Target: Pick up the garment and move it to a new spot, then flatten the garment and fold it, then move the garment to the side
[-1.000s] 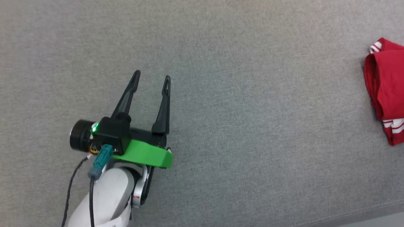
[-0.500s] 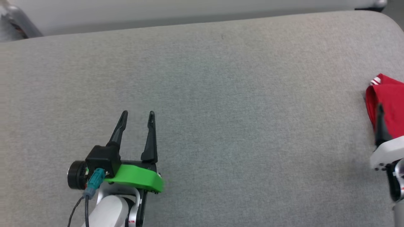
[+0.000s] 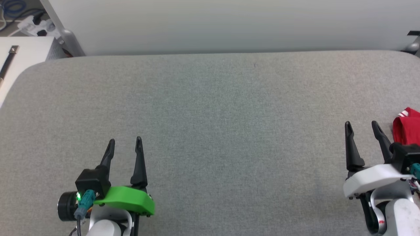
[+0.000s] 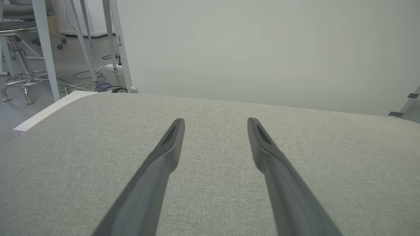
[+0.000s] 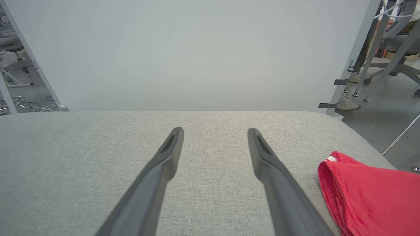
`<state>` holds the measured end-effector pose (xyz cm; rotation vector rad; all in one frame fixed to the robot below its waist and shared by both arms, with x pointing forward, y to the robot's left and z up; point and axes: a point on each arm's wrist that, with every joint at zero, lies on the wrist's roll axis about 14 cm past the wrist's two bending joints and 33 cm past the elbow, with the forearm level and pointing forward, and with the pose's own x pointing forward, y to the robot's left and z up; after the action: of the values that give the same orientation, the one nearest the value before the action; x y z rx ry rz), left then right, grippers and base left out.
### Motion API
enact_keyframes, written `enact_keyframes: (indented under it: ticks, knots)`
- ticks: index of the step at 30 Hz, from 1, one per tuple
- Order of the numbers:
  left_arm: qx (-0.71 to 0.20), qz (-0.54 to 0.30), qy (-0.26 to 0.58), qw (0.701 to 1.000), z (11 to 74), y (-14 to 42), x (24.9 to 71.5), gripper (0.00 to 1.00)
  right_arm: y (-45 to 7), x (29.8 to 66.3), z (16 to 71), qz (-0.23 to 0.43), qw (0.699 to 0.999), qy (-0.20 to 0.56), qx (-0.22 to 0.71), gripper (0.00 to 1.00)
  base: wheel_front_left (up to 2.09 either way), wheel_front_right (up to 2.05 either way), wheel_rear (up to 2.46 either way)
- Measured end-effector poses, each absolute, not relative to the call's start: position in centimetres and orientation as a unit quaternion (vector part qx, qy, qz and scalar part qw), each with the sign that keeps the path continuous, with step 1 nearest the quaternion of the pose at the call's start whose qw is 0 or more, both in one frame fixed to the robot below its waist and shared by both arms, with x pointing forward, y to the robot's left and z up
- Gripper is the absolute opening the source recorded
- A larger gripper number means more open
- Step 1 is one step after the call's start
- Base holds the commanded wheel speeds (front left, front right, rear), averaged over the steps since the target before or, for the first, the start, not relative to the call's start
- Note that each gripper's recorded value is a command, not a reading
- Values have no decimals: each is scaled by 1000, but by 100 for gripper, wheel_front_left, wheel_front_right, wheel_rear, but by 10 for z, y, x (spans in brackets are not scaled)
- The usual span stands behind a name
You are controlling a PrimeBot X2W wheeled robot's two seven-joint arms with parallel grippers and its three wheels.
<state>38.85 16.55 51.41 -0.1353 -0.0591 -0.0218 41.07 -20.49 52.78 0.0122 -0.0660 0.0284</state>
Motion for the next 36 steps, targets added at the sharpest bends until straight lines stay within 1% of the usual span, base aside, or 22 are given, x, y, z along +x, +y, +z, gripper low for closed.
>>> enact_keyframes:
  ticks: [10, 19, 25, 36]
  knots:
    - [-62, -14, -24, 998, 511, 170, 361, 100, -194, 369, 541, 22, 999, -34, 10, 100, 0, 0, 0]
    - [-61, -23, -29, 997, 514, 165, 346, 100, -179, 342, 551, 41, 998, -37, 7, 100, 0, 0, 0]
    - [-58, -25, -28, 998, 516, 166, 344, 100, -171, 335, 553, 51, 998, -37, 10, 100, 0, 0, 0]
    - [-54, -27, -15, 998, 509, 167, 344, 100, -170, 336, 553, 52, 998, -36, 14, 100, 0, 0, 0]
